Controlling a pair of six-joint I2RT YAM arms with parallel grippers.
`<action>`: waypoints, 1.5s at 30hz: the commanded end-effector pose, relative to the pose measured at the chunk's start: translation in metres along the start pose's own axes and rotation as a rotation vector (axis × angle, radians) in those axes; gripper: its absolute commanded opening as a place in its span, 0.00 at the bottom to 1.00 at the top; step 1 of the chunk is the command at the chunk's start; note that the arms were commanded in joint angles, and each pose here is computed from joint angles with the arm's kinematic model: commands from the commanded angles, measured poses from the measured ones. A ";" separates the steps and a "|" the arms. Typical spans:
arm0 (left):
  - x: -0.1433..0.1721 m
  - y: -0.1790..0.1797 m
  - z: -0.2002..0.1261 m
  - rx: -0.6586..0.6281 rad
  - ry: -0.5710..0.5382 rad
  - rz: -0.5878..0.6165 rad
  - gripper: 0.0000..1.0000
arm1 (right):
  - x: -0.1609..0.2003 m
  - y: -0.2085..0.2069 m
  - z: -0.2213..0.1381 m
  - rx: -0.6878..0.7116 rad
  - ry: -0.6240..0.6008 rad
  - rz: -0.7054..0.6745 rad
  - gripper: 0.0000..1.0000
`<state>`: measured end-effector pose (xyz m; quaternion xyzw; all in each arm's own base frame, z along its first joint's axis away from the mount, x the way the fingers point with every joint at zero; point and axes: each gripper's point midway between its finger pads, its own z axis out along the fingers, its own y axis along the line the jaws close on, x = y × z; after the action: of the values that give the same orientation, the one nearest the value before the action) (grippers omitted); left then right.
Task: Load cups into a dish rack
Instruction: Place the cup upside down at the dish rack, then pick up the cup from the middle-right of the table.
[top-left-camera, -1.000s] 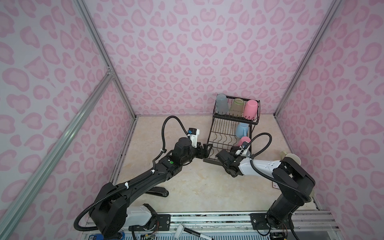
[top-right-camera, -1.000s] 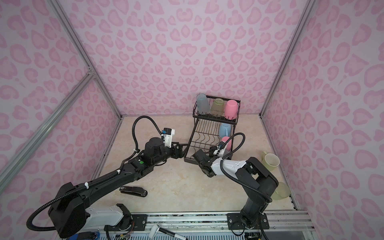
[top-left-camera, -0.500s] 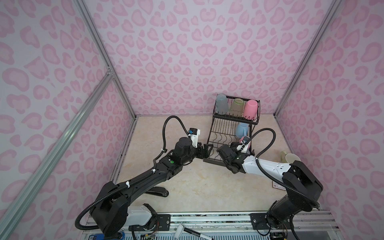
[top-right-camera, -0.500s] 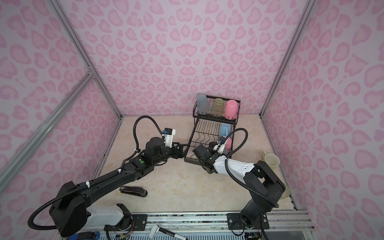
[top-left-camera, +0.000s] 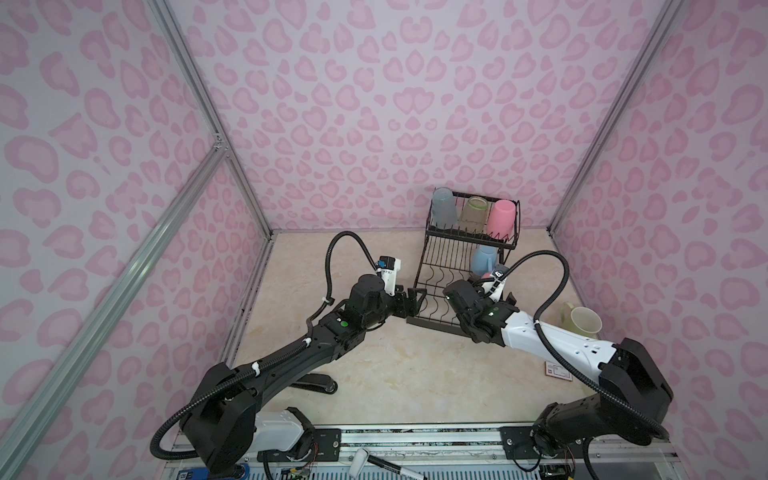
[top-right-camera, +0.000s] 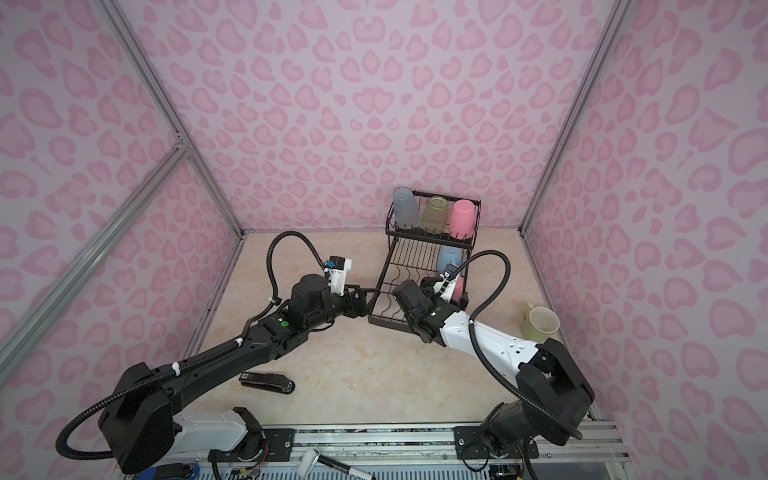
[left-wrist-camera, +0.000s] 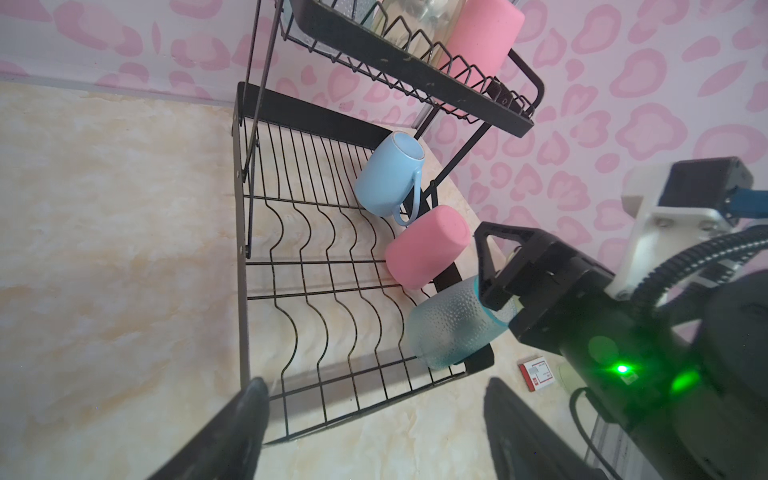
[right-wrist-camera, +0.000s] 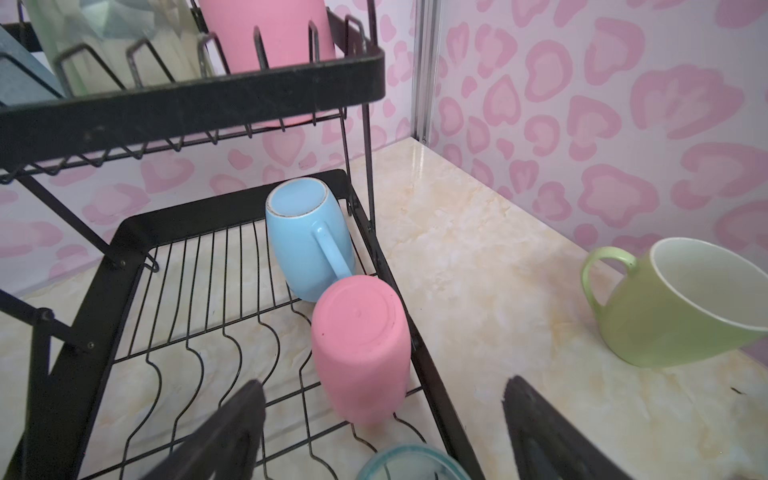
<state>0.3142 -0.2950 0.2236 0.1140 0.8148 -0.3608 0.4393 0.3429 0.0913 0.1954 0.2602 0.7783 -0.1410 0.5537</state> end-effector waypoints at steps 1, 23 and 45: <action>-0.009 -0.006 0.002 0.025 -0.029 0.007 0.83 | 0.000 -0.011 -0.003 -0.006 0.049 -0.027 0.88; 0.002 -0.067 0.004 0.253 0.058 0.226 0.83 | -0.022 -0.203 0.036 0.116 0.516 0.512 0.79; 0.007 -0.095 -0.007 0.330 0.084 0.311 0.83 | -0.024 -0.245 0.085 0.153 0.657 0.767 0.72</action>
<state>0.2572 -0.3580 0.2626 0.3149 0.7388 -0.4160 0.4265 0.2772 -0.1586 0.1750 0.5963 0.7446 0.1029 0.2816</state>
